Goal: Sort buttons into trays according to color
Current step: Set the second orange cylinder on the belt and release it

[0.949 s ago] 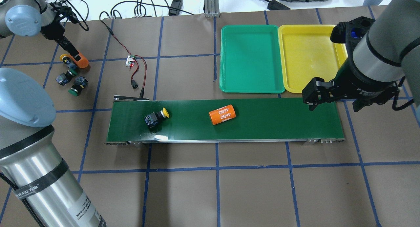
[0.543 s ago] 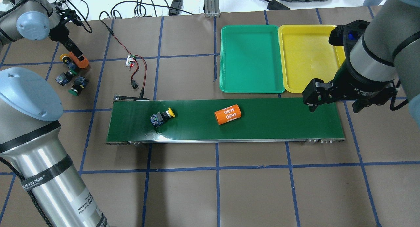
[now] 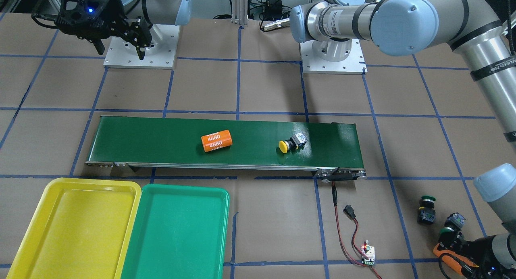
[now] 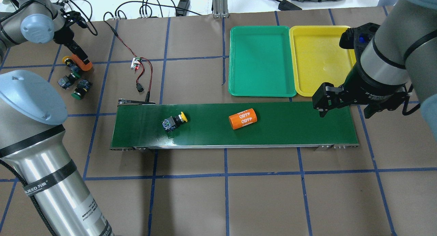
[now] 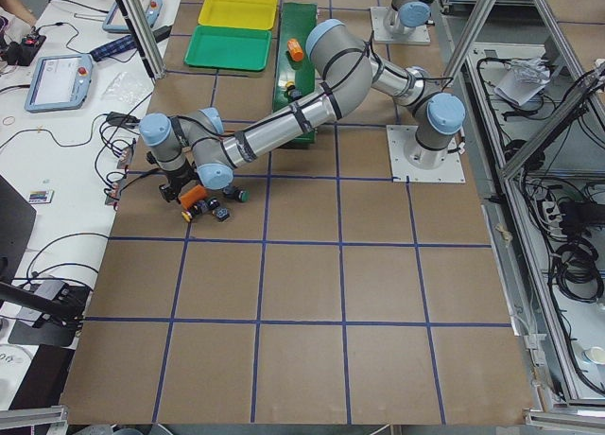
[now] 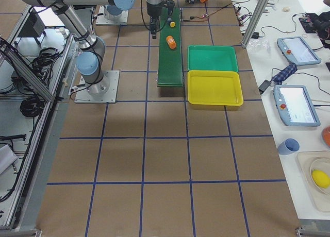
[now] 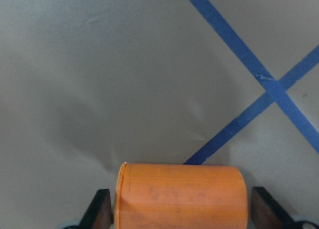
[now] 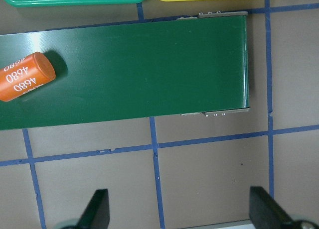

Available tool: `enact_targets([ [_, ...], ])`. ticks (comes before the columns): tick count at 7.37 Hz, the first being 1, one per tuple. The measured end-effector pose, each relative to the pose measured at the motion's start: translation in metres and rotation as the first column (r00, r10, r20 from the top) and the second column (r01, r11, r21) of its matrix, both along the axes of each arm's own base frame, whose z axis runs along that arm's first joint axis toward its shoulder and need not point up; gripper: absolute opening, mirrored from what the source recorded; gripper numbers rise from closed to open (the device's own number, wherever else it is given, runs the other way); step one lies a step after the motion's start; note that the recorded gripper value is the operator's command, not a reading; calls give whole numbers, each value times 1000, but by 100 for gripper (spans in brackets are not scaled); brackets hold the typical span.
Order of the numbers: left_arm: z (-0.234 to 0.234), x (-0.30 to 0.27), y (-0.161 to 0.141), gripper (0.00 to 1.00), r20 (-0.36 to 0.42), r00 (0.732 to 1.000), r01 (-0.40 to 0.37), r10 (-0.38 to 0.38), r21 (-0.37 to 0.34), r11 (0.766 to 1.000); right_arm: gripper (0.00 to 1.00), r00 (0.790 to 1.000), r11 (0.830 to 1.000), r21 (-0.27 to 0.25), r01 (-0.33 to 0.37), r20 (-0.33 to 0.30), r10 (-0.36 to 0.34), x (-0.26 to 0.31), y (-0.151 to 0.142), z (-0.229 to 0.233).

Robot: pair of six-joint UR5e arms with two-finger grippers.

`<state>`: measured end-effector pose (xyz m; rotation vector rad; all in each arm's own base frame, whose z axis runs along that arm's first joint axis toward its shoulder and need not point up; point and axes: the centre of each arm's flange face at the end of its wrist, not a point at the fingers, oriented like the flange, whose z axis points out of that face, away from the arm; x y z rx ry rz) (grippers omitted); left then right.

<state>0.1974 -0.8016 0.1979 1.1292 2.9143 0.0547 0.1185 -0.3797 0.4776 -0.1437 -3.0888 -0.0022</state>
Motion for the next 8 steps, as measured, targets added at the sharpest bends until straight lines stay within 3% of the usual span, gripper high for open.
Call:
enact_targets([
  [1,-5,0,0,20,-4,1000,-2,2,6,1000,100,1000,1000,2,-2,-3,2,0,0,-1],
  [2,-10,0,0,0,-7,1000,-14,14,14,1000,100,1000,1000,3,-6,-5,6,-1,0,-1],
  [4,1,-11,2,0,-6,997,-78,78,33,996,100,1000,1000,5,-4,1,4,0,0,-2],
  [5,17,-23,8,0,-9,987,-161,162,68,985,100,1000,1000,4,7,4,-7,0,1,-3],
  [6,40,-48,20,0,-4,963,-269,271,128,955,100,999,999,3,38,6,-38,1,1,-3],
  [8,94,-130,65,0,53,895,-440,444,281,853,100,990,990,1,140,8,-140,2,0,-5],
])
